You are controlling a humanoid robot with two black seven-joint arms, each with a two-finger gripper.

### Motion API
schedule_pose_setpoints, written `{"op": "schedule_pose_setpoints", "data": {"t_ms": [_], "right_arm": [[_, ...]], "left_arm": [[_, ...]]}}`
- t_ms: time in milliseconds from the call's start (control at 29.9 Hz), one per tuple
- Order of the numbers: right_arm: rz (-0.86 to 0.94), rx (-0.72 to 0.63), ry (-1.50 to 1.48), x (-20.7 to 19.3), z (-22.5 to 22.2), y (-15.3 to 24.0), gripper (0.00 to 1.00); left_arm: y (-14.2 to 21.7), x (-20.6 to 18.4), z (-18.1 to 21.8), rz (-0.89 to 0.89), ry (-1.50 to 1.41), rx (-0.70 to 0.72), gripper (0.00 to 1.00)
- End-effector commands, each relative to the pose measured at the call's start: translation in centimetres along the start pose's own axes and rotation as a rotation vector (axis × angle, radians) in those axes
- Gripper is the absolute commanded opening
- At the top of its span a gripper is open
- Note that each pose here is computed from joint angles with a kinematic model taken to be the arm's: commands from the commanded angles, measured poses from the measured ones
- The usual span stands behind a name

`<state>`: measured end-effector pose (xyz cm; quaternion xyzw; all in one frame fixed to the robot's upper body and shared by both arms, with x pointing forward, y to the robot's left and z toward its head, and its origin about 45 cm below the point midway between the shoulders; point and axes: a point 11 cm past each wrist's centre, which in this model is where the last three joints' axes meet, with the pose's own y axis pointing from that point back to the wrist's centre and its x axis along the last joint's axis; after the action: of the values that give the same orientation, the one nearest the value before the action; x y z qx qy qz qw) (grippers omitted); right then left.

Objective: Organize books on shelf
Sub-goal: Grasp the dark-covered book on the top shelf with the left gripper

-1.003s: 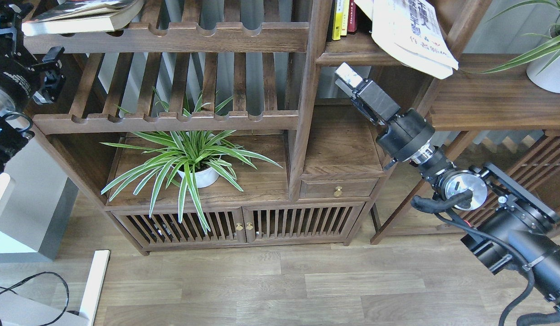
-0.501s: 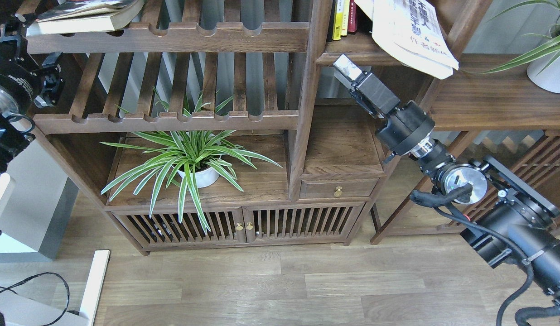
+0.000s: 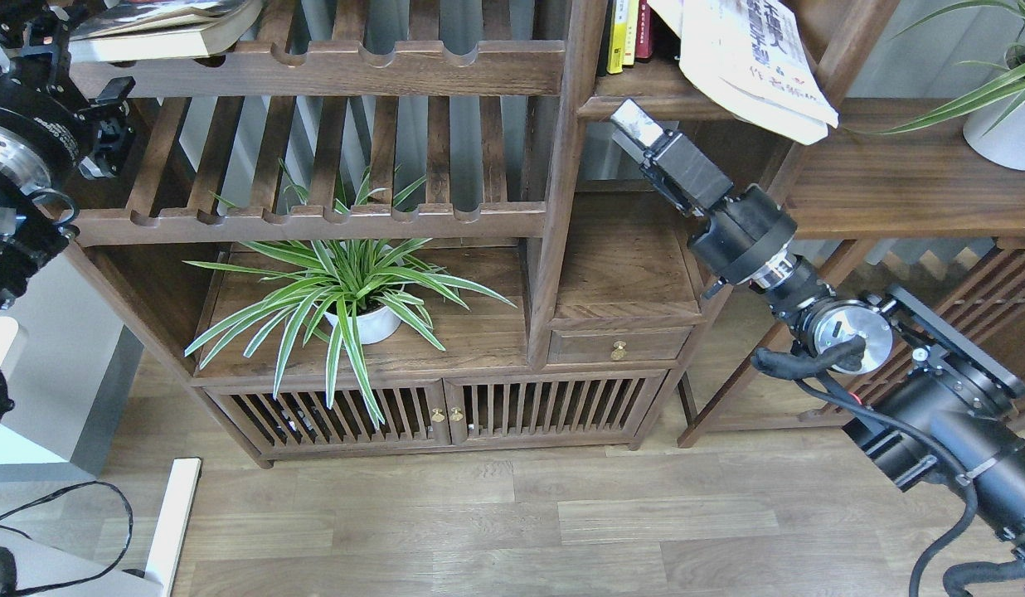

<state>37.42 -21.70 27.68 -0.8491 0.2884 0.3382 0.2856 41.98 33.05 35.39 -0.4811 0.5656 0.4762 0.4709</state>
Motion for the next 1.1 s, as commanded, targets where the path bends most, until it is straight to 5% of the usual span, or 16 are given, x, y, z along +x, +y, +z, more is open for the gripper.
{"op": "schedule_pose_setpoints", "data": {"t_ms": [0, 301, 702, 1070], "right_arm": [[0.000, -0.001, 0.001, 0.0, 0.0, 0.0, 0.94], [-0.002, 0.000, 0.000, 0.0, 0.0, -0.1, 0.94], [-0.003, 0.000, 0.002, -0.1, 0.0, -0.1, 0.94], [-0.002, 0.000, 0.006, 0.0, -0.2, -0.2, 0.94]], "left_arm": [[0.0, 0.1, 0.1, 0.003, 0.001, -0.004, 0.57], [-0.1, 0.5, 0.4, 0.015, 0.004, -0.014, 0.44], [0.0, 0.7, 0.9, 0.017, 0.010, -0.033, 0.07], [0.5, -1.1, -0.4, -0.090, 0.010, 0.000, 0.00]]}}
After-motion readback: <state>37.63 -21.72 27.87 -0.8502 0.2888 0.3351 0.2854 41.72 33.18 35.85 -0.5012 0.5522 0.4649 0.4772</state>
